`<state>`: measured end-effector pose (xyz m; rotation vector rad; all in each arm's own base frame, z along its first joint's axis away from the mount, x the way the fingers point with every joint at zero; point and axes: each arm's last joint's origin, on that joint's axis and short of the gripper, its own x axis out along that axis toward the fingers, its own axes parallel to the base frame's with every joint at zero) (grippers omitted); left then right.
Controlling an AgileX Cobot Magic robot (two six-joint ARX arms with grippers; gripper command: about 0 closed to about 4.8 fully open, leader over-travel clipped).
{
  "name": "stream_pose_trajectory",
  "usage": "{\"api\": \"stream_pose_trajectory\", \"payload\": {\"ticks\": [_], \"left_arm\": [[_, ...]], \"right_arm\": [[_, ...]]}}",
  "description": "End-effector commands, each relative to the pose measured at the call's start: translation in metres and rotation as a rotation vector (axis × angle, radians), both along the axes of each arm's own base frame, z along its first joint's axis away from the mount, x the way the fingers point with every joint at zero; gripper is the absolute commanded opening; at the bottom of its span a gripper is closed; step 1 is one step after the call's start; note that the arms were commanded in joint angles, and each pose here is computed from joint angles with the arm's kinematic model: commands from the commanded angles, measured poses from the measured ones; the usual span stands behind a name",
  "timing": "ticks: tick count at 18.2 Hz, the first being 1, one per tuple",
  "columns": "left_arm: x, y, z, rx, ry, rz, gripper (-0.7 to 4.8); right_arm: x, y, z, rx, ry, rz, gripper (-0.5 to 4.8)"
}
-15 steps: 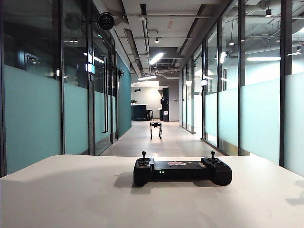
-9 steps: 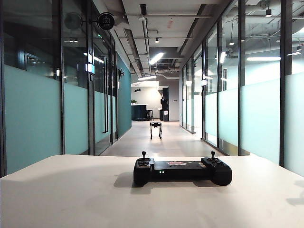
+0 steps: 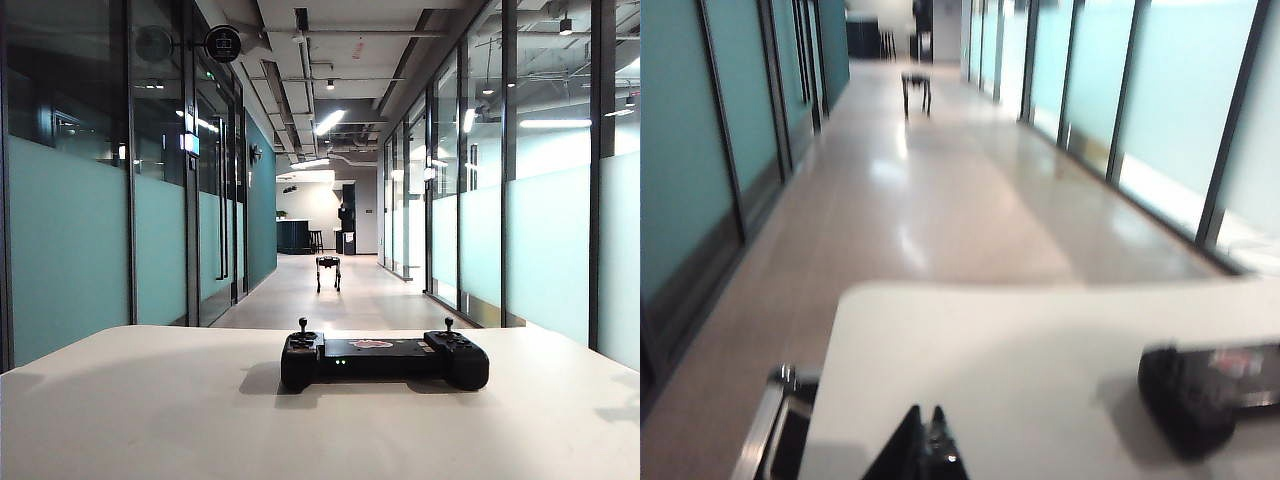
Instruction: Push the left joystick on the remote control sitting on the white table backward to make the robot dog back up in a straight line until it returns close to you.
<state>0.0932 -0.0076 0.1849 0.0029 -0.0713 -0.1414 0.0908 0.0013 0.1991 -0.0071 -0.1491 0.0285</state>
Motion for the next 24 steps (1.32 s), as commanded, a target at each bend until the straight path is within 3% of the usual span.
{"api": "stream_pose_trajectory", "payload": {"ticks": [1, 6, 12, 24], "left_arm": [[0.001, 0.0, 0.009, -0.007, -0.009, -0.003, -0.05], [0.015, -0.001, 0.022, -0.006, 0.003, -0.004, -0.05], [0.054, -0.004, 0.04, -0.01, 0.059, -0.039, -0.05], [0.139, -0.035, 0.037, 0.007, 0.217, -0.182, -0.05]], "right_arm": [[-0.003, 0.0, 0.014, -0.033, -0.007, -0.006, -0.06], [0.002, 0.0, 0.034, -0.054, -0.005, -0.005, -0.06], [0.023, 0.002, 0.051, -0.061, -0.002, 0.044, -0.06], [0.071, 0.022, 0.029, -0.072, 0.185, 0.23, -0.06]]}}
